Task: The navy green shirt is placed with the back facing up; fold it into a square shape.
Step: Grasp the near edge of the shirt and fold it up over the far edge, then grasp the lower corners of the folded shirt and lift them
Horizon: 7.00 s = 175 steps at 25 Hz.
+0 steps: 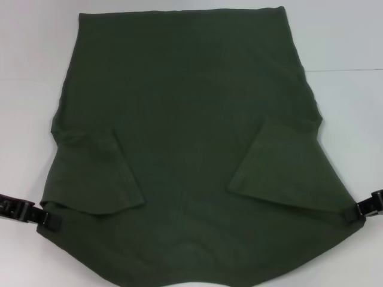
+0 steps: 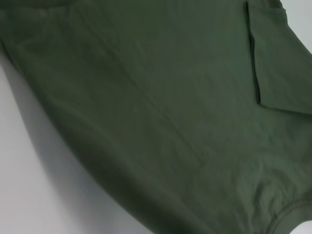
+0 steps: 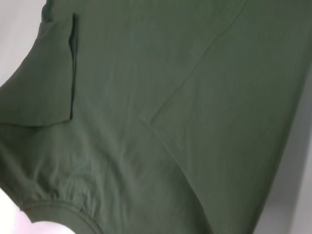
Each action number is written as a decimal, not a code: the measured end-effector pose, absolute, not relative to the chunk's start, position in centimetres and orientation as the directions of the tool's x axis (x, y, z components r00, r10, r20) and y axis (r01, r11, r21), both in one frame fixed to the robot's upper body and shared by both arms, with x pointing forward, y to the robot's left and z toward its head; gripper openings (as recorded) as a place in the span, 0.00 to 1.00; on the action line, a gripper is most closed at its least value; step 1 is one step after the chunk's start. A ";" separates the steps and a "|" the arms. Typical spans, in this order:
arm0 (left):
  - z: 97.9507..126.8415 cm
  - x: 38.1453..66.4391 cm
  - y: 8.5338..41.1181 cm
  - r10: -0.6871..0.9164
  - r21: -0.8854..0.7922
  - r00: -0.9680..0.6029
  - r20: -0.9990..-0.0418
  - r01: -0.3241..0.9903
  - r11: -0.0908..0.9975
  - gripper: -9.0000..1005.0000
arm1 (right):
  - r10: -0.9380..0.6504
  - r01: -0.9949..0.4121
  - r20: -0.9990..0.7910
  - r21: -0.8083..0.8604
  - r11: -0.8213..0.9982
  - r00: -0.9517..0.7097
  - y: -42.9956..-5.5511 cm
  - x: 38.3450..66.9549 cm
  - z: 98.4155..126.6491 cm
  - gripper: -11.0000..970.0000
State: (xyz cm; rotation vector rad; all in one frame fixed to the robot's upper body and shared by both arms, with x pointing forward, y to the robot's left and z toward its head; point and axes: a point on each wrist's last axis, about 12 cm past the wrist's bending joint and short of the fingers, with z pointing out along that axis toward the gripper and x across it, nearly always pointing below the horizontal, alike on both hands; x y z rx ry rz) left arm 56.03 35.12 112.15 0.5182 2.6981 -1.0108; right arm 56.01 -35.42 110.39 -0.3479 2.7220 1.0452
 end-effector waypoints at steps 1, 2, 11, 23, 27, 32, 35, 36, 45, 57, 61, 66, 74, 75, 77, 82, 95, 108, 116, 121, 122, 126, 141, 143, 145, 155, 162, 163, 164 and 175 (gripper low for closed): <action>112.2 55.9 35.2 0.251 -0.595 -0.913 -0.320 0.400 0.697 0.05 | -0.151 -0.296 -0.275 0.629 0.719 -0.950 -35.5 55.9 110.4 0.05; 112.2 55.8 35.3 0.253 -0.597 -0.912 -0.323 0.404 0.693 0.05 | -0.155 -0.301 -0.277 0.629 0.717 -0.948 -35.6 55.8 110.4 0.05; 112.6 54.4 36.1 0.288 -0.624 -0.889 -0.355 0.455 0.635 0.05 | -0.189 -0.370 -0.337 0.625 0.688 -0.922 -37.4 54.4 110.9 0.05; 113.2 52.6 37.2 0.288 -0.650 -0.861 -0.419 0.506 0.568 0.05 | -0.274 -0.481 -0.401 0.636 0.603 -0.874 -37.9 52.8 111.1 0.06; 113.5 52.6 37.4 0.249 -0.652 -0.850 -0.465 0.519 0.553 0.05 | -0.245 -0.507 -0.461 0.624 0.594 -0.853 -37.9 53.3 111.6 0.06; 113.9 53.6 37.2 0.169 -0.650 -0.839 -0.517 0.513 0.560 0.05 | -0.177 -0.521 -0.539 0.596 0.611 -0.823 -37.9 54.8 112.4 0.06; 114.0 54.6 37.1 0.097 -0.643 -0.836 -0.540 0.485 0.592 0.05 | -0.126 -0.518 -0.583 0.577 0.631 -0.803 -37.7 56.0 112.8 0.06; 114.0 55.1 37.0 0.073 -0.641 -0.832 -0.549 0.476 0.602 0.05 | -0.108 -0.513 -0.593 0.573 0.640 -0.798 -37.6 56.3 112.9 0.06; 114.4 59.1 35.8 -0.120 -0.618 -0.743 -0.658 0.443 0.649 0.05 | 0.064 -0.450 -0.676 0.555 0.700 -0.734 -36.5 59.3 113.1 0.06; 112.8 62.7 32.9 -0.238 -0.550 -0.611 -0.755 0.394 0.736 0.05 | 0.249 -0.337 -0.765 0.518 0.786 -0.594 -35.1 62.4 112.5 0.07; 112.4 63.5 32.4 -0.277 -0.530 -0.558 -0.783 0.363 0.766 0.05 | 0.282 -0.310 -0.792 0.500 0.809 -0.541 -34.9 62.9 112.2 0.07; 111.5 64.3 31.5 -0.297 -0.500 -0.508 -0.809 0.327 0.802 0.05 | 0.297 -0.280 -0.819 0.471 0.836 -0.491 -33.8 63.5 111.4 0.07; 110.5 64.9 29.5 -0.280 -0.426 -0.423 -0.862 0.304 0.852 0.05 | 0.272 -0.240 -0.863 0.398 0.885 -0.425 -31.2 64.5 109.8 0.07; 110.4 65.0 29.2 -0.271 -0.413 -0.417 -0.868 0.303 0.859 0.05 | 0.263 -0.235 -0.870 0.383 0.893 -0.418 -30.9 64.6 109.6 0.07; 110.1 65.1 28.7 -0.260 -0.396 -0.407 -0.876 0.297 0.869 0.05 | 0.245 -0.225 -0.880 0.357 0.907 -0.408 -30.2 64.8 109.1 0.08; 109.4 65.2 27.7 -0.250 -0.373 -0.382 -0.890 0.294 0.880 0.05 | 0.197 -0.192 -0.900 0.288 0.938 -0.390 -29.3 65.2 108.3 0.08; 108.0 65.0 26.7 -0.219 -0.313 -0.346 -0.913 0.246 0.917 0.05 | 0.102 -0.156 -0.936 0.163 0.974 -0.337 -28.4 65.5 107.5 0.08; 107.4 65.0 25.6 -0.176 -0.258 -0.329 -0.928 0.226 0.939 0.05 | 0.031 -0.174 -0.940 0.095 0.980 -0.340 -27.2 65.9 107.4 0.09; 107.0 65.0 25.6 -0.206 -0.275 -0.344 -0.916 0.166 0.947 0.08 | 0.029 -0.149 -0.935 0.087 0.985 -0.353 -27.3 66.2 107.4 0.25; 106.9 65.0 25.9 -0.232 -0.292 -0.339 -0.912 0.139 0.946 0.24 | 0.027 -0.145 -0.936 0.083 0.986 -0.350 -27.5 66.3 107.6 0.43; 106.9 64.9 25.9 -0.232 -0.293 -0.339 -0.912 0.138 0.946 0.28 | 0.027 -0.145 -0.937 0.082 0.986 -0.349 -27.5 66.3 107.6 0.45; 107.0 65.0 26.2 -0.228 -0.287 -0.339 -0.913 0.137 0.948 0.45 | 0.026 -0.145 -0.938 0.081 0.986 -0.345 -27.5 66.4 107.7 0.54; 109.1 63.4 30.8 -0.331 -0.450 -0.399 -0.855 0.253 0.857 0.90 | 0.194 -0.112 -0.936 0.235 0.965 -0.295 -30.4 65.2 107.9 0.74; 109.7 62.5 30.9 -0.311 -0.462 -0.419 -0.853 0.329 0.824 0.89 | 0.251 -0.136 -0.926 0.298 0.945 -0.281 -31.5 64.6 108.3 0.74; 110.1 61.7 30.9 -0.270 -0.470 -0.462 -0.845 0.398 0.788 0.89 | 0.300 -0.174 -0.912 0.356 0.918 -0.279 -32.6 64.0 108.6 0.74; 109.4 60.0 32.7 -0.113 -0.451 -0.664 -0.739 0.362 0.816 0.89 | 0.266 -0.341 -0.875 0.414 0.844 -0.405 -36.8 61.7 111.3 0.74; 109.1 60.0 33.3 -0.155 -0.467 -0.694 -0.703 0.286 0.837 0.89 | 0.252 -0.323 -0.867 0.408 0.854 -0.429 -37.6 61.6 111.4 0.74; 109.1 60.1 33.4 -0.155 -0.465 -0.695 -0.702 0.283 0.839 0.89 | 0.252 -0.319 -0.868 0.407 0.856 -0.428 -37.7 61.6 111.4 0.74; 109.2 60.1 33.4 -0.155 -0.464 -0.695 -0.702 0.281 0.840 0.89 | 0.252 -0.316 -0.869 0.404 0.858 -0.426 -37.7 61.7 111.4 0.74; 107.8 60.8 32.8 -0.107 -0.396 -0.704 -0.702 0.261 0.880 0.89 | 0.252 -0.310 -0.870 0.401 0.862 -0.424 -37.0 62.0 111.2 0.74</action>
